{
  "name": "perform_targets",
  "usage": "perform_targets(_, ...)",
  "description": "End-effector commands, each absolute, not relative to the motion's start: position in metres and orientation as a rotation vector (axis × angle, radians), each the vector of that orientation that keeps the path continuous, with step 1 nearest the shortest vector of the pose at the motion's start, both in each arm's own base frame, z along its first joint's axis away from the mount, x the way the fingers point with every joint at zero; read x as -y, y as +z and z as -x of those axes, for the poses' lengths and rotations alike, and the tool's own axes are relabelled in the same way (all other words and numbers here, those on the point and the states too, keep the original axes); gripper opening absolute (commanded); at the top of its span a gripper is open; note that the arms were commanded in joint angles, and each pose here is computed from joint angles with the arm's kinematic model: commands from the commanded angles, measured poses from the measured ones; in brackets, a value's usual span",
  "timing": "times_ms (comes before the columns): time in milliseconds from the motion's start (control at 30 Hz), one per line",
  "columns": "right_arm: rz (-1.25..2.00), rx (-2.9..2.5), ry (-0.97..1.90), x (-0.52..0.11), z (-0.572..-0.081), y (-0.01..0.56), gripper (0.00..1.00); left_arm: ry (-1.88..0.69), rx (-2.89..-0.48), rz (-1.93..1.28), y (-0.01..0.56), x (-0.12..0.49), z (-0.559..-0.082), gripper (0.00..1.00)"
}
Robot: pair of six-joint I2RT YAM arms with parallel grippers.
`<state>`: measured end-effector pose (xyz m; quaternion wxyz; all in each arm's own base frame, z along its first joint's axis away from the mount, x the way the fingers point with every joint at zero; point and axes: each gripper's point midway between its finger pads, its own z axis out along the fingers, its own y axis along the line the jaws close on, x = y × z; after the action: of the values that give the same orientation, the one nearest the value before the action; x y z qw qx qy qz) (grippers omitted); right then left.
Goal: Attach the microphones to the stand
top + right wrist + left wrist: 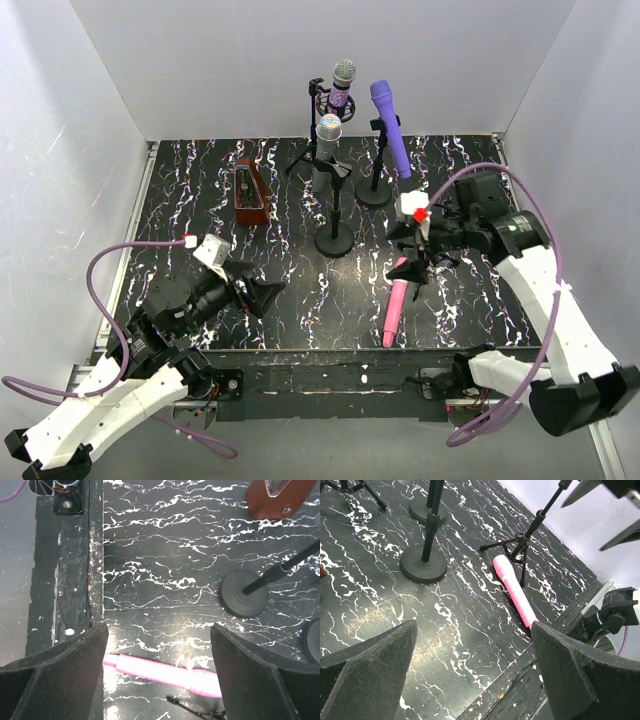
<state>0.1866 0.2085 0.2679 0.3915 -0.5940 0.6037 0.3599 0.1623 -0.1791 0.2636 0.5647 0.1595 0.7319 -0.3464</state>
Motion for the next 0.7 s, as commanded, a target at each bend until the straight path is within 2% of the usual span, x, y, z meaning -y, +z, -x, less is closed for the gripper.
perform_targets(0, 1.489, -1.465, 0.975, -0.189, -0.148, 0.300, 0.90, -0.833, -1.725, -0.350, 0.266, 0.183, -0.165, 0.98)
perform_targets(333, 1.204, -1.529, 1.021, -0.166, -0.155, 0.308, 0.90, -0.902, -1.806, -0.274, 0.247, 0.202, -0.175, 0.98)
perform_targets(667, 1.099, -1.532, 1.035, -0.156, -0.161, 0.309, 0.90, -0.969, -1.880, -0.228, 0.238, 0.220, -0.180, 0.98)
